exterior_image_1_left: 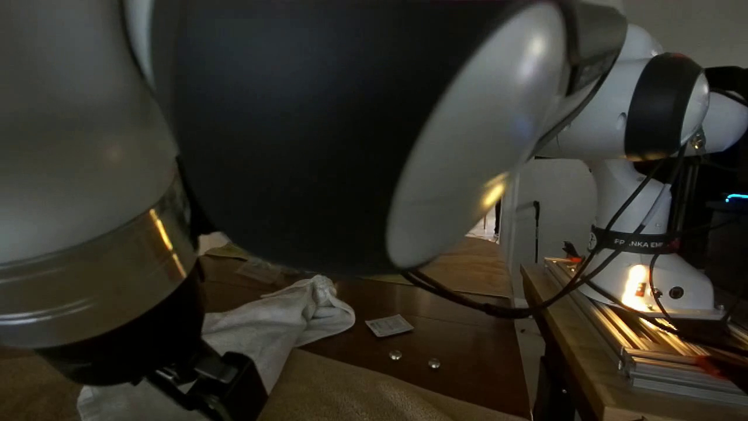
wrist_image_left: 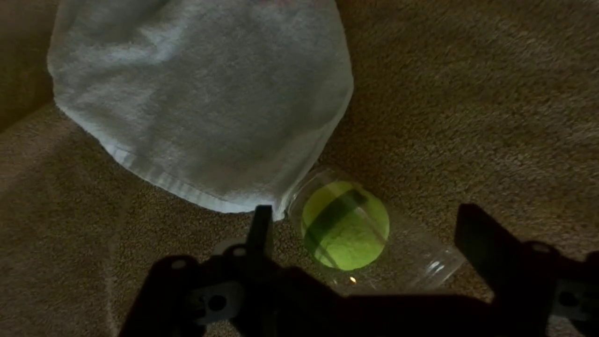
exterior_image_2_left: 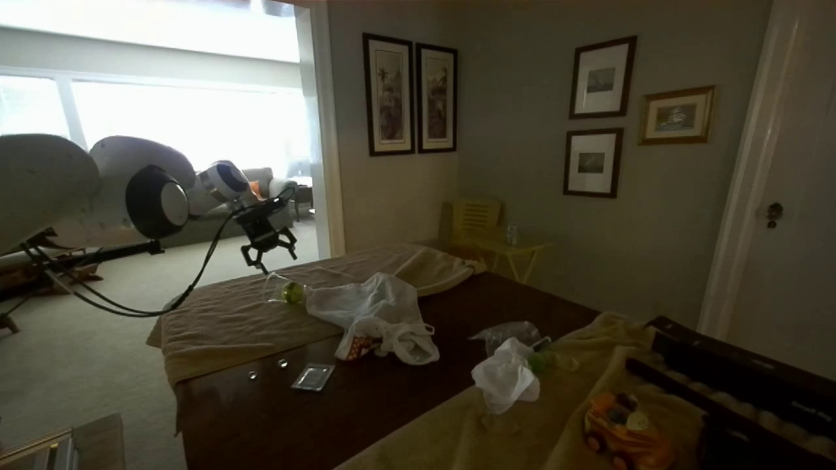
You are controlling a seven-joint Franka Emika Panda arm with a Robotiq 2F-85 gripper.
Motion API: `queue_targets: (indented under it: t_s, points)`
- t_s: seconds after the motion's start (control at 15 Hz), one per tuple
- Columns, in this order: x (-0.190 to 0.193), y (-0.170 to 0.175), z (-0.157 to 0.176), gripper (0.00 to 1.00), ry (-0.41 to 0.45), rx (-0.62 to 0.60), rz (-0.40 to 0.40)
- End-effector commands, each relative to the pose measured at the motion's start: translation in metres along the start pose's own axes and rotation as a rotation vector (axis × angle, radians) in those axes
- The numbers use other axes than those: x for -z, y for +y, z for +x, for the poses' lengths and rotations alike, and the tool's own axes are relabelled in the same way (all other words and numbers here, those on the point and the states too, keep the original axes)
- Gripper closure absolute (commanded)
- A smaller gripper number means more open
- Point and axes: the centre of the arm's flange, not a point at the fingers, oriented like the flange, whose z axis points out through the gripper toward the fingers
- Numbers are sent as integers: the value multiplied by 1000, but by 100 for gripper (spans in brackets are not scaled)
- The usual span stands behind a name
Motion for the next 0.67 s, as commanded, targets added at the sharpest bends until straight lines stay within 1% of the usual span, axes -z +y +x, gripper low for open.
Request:
queue_targets:
  t_s: [0.0, 0.13, 0.6]
  points:
    - [10, 39, 67, 0, 47, 5, -52]
    - [11, 38, 71, 0, 60, 1, -48]
    - [27, 32, 73, 0, 122, 1, 19]
